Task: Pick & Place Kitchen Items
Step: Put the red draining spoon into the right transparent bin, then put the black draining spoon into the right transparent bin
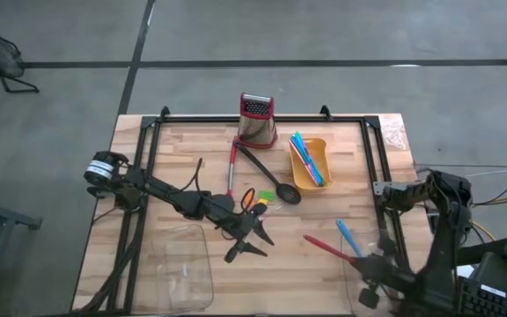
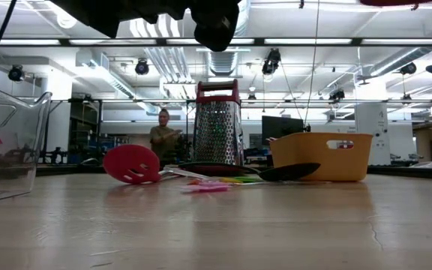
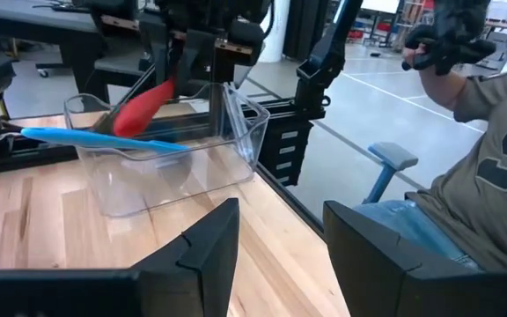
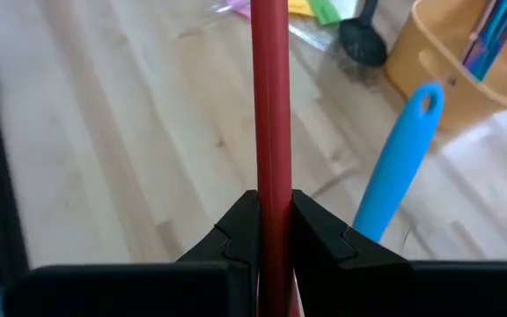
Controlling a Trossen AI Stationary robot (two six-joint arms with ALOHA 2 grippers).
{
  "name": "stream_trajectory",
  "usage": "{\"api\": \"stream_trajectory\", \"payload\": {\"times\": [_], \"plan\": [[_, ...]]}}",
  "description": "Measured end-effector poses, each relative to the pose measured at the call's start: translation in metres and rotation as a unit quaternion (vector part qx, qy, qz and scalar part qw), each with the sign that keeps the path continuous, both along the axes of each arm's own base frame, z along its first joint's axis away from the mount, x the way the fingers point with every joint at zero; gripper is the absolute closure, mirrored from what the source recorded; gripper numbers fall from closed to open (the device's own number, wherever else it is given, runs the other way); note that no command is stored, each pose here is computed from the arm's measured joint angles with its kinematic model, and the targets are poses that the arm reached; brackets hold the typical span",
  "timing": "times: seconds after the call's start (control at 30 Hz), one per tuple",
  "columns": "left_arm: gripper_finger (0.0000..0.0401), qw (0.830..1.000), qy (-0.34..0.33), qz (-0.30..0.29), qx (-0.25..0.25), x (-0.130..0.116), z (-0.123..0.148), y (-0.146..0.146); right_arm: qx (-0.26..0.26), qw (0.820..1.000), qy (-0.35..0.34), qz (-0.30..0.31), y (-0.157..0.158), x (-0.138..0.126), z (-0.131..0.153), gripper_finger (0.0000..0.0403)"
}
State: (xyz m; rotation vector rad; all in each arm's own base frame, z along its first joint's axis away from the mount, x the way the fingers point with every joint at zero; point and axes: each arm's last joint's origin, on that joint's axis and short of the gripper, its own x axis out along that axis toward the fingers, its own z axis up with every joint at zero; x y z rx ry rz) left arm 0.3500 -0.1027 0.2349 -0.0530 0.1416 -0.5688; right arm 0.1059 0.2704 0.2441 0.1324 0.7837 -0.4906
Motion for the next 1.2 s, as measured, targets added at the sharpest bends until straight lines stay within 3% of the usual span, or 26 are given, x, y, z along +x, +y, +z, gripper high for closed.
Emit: {"api": "stream_trajectory", "payload": {"times": [0.23, 0.4, 0.6, 0.73, 0.93, 1.2], "plan": [[0.0229, 1.0, 0.008, 0.0, 0.002, 0.0, -0.002, 0.0, 0.0, 0.999, 0.0, -0.049, 0.015, -0.029, -0.041, 0.0364], [0.0229, 1.0, 0.01, 0.002, 0.003, 0.0, -0.002, 0.0, -0.029, 0.995, 0.051, -0.084, 0.024, -0.031, -0.069, 0.0364], [0.0229, 1.0, 0.01, 0.002, 0.003, 0.0, -0.002, 0.0, -0.041, 0.992, 0.066, -0.103, 0.028, -0.031, -0.08, 0.0345], [0.0229, 1.0, 0.011, 0.002, 0.003, 0.0, -0.002, 0.0, -0.013, 0.985, 0.085, -0.15, 0.026, -0.029, -0.079, 0.0306], [0.0229, 1.0, 0.012, 0.003, 0.003, 0.0, -0.002, 0.0, 0.023, 0.983, 0.087, -0.162, 0.018, -0.021, -0.057, 0.0238], [0.023, 1.0, 0.017, 0.004, 0.002, 0.0, -0.003, 0.0, 0.02, 0.993, -0.017, -0.117, -0.001, 0.002, -0.025, 0.0196]]}}
